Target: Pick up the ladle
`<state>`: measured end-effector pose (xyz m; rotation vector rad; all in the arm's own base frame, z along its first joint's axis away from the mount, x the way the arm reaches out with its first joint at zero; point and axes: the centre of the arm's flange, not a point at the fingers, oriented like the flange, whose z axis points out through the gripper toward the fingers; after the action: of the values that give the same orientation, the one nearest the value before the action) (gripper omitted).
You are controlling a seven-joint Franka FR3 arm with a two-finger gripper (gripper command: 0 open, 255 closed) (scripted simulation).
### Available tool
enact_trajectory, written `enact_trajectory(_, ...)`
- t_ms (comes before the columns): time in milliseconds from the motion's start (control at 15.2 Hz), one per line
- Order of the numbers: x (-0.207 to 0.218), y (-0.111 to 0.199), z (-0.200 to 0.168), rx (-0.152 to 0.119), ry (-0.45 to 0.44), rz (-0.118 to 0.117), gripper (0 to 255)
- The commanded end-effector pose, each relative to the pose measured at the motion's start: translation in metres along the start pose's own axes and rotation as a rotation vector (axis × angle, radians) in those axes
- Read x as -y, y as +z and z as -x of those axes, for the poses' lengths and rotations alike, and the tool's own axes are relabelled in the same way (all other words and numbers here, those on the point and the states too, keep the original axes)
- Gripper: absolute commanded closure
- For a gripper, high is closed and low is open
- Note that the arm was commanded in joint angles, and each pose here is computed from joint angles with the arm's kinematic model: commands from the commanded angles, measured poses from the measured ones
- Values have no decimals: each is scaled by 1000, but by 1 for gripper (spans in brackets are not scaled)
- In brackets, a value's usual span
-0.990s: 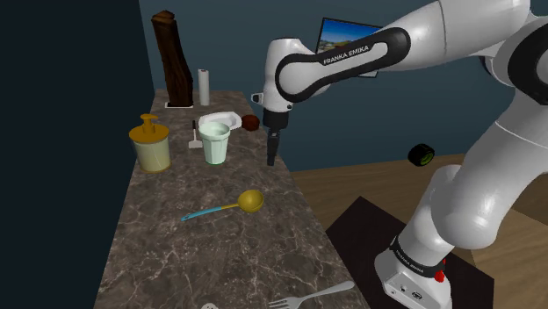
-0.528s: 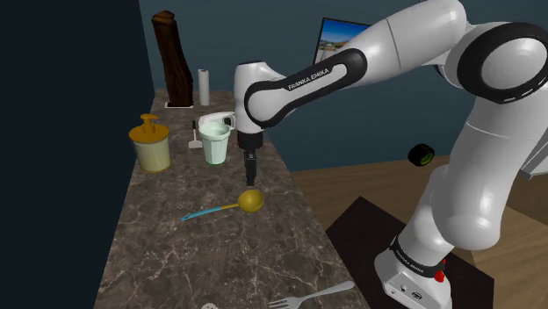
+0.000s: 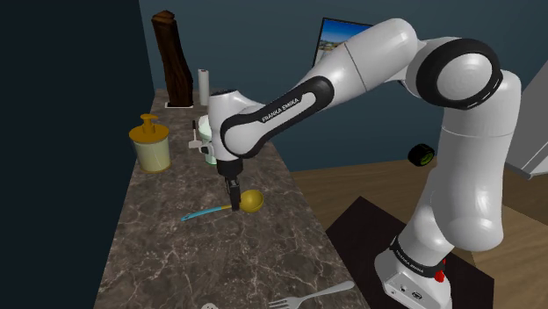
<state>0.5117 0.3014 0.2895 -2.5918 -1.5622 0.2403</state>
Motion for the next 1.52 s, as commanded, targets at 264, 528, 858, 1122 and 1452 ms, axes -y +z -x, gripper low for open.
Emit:
enact_trajectory(264,-5,32,-5,1,-6,0,0)
enact_trajectory(528,-5,35,-5,1,-6,0,255)
enact_trajectory(858,-5,35,-5,1,-6,0,255)
enact_trajectory(1122,-4,30,-5,1,-6,0,255)
enact_trajectory(1452,0,4,-3,1,-6,0,255)
